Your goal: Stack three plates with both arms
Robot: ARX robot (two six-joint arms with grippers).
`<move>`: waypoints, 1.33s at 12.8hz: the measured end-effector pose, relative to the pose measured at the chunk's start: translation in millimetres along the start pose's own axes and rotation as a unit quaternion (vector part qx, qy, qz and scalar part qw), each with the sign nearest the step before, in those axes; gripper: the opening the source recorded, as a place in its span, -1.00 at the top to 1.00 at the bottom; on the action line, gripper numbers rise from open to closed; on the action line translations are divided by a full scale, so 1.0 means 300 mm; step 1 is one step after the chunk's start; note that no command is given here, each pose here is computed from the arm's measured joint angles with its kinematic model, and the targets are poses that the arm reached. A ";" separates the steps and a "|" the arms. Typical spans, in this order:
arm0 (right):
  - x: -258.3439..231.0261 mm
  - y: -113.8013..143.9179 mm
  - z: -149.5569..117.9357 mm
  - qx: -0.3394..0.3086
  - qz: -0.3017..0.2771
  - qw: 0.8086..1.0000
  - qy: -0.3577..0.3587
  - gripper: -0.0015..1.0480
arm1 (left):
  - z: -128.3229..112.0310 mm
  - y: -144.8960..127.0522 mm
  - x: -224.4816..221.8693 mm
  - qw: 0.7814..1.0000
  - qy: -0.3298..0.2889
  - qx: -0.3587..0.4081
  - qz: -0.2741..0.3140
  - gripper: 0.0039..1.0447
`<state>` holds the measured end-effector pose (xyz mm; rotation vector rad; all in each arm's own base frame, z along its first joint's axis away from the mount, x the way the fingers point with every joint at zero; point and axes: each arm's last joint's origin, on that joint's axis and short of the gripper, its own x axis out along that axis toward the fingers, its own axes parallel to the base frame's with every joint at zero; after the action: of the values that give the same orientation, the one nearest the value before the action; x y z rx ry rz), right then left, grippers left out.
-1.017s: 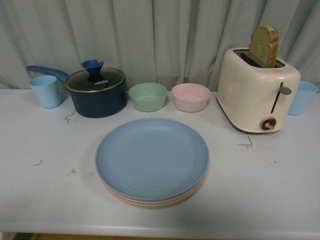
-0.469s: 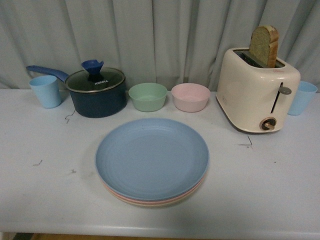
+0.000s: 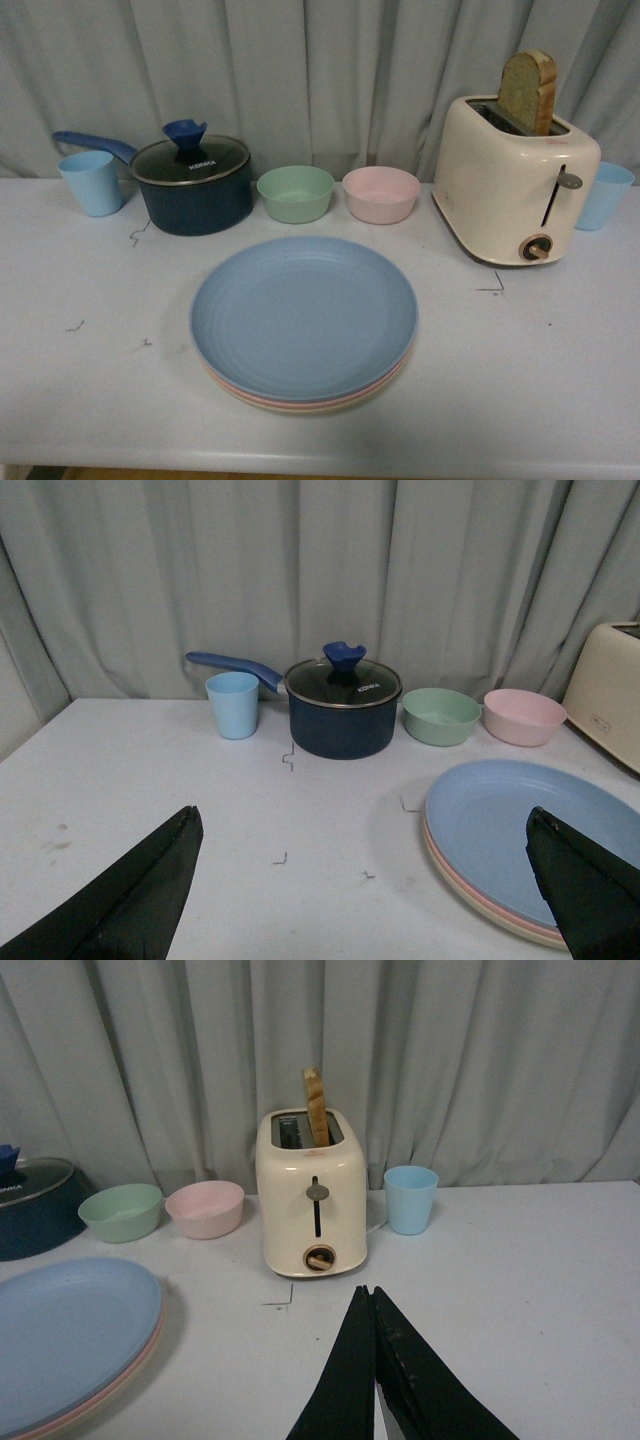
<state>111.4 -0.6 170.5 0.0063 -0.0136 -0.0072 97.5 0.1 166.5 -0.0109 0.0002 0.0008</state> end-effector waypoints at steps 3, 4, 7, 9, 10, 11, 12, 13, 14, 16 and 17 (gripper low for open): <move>-0.010 0.000 -0.001 0.000 0.000 1.000 -0.001 0.96 | 0.000 0.000 0.000 1.000 0.000 0.000 0.000 -0.88; -0.045 0.000 -0.014 0.000 0.001 1.000 0.010 0.96 | 0.000 0.000 0.000 1.000 0.000 0.000 0.000 -0.88; -0.047 0.000 -0.011 -0.001 0.001 1.000 0.005 0.49 | 0.000 0.000 0.000 1.000 0.000 0.000 0.000 -0.88; -0.047 0.000 -0.012 0.000 0.001 1.000 0.005 0.01 | 0.000 0.000 0.000 1.000 0.000 0.000 0.000 -0.88; -0.047 0.000 -0.012 -0.001 0.001 1.000 0.005 -0.27 | 0.000 0.000 0.000 1.000 0.000 0.000 0.000 -0.88; -0.047 0.000 -0.011 -0.001 0.001 1.000 0.005 -0.48 | 0.000 0.000 0.000 1.000 0.000 0.000 0.000 -0.88; -0.047 0.000 -0.012 -0.001 0.001 1.000 0.005 -0.72 | 0.000 0.000 0.000 1.000 0.000 0.000 0.000 -0.88; -0.047 0.000 -0.012 0.000 0.001 1.000 0.005 -0.92 | 0.000 0.000 0.000 1.000 0.000 0.000 0.000 -0.88; -0.047 0.000 -0.012 0.000 0.001 1.000 0.005 -0.86 | 0.000 0.000 0.000 1.000 0.000 0.000 0.000 -0.88; -0.047 0.000 -0.012 0.000 0.001 1.000 0.005 -0.87 | 0.000 0.000 0.000 1.000 0.000 0.000 0.000 -0.88; -0.047 0.000 -0.012 0.000 0.001 1.000 0.005 -0.87 | 0.000 0.000 0.000 1.000 0.000 0.000 0.000 -0.88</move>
<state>97.2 -0.5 166.8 0.0055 -0.0040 -0.0049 97.5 0.1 166.5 -0.0109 0.0002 0.0008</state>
